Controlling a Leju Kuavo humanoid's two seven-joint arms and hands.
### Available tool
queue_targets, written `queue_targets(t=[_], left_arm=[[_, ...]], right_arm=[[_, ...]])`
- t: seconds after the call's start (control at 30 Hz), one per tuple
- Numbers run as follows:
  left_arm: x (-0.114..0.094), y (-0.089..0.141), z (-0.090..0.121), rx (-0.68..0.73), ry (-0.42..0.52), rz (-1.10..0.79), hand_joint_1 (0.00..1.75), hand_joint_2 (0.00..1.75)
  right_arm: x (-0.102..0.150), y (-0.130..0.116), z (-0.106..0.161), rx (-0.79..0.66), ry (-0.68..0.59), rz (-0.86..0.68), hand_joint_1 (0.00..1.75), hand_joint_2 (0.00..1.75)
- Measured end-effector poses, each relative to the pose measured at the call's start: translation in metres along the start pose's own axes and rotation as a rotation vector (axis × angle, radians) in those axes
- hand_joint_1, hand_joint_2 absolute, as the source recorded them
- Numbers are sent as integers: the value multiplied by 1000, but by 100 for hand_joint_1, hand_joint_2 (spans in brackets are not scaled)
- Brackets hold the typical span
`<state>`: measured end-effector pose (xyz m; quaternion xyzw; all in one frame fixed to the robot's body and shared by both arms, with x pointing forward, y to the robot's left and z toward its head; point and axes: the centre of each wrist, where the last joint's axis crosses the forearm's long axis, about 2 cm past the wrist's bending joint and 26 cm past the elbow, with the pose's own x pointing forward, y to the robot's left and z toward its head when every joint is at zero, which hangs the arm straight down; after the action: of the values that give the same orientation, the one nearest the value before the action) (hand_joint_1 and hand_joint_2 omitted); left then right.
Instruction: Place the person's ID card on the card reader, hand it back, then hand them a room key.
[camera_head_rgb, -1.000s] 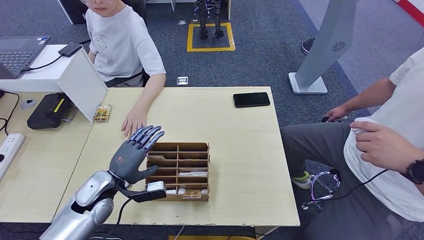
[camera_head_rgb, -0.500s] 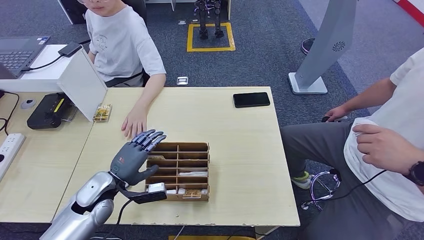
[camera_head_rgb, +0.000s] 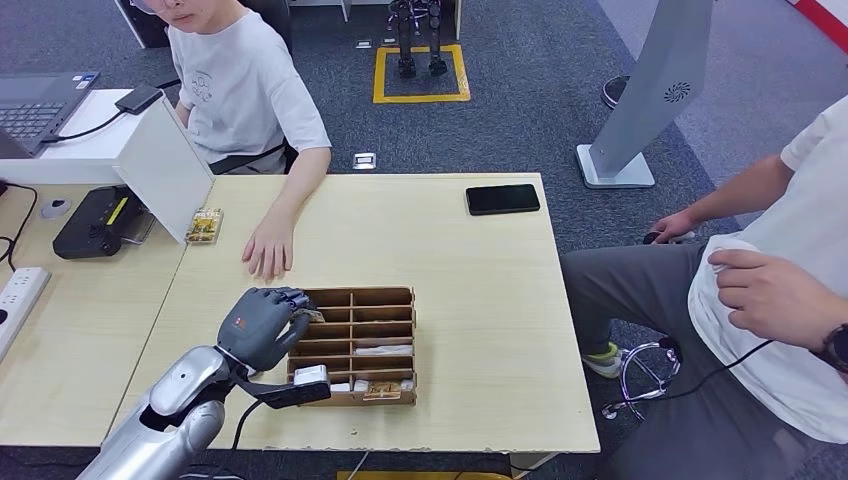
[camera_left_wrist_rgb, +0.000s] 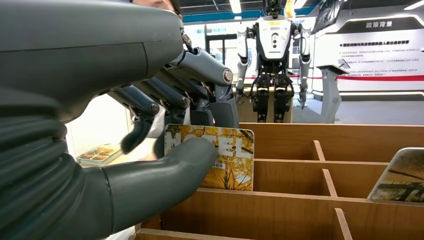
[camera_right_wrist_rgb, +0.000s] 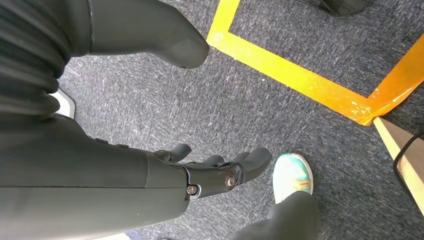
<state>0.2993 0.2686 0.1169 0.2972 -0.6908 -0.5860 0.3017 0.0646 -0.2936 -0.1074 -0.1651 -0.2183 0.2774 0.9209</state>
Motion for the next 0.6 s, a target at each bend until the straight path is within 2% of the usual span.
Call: queue_targets(t=[0.6], left_arm=[[0, 0, 0, 0, 0, 0, 175, 175]], right_arm=[[1, -1, 0, -2, -1, -3, 0, 175]])
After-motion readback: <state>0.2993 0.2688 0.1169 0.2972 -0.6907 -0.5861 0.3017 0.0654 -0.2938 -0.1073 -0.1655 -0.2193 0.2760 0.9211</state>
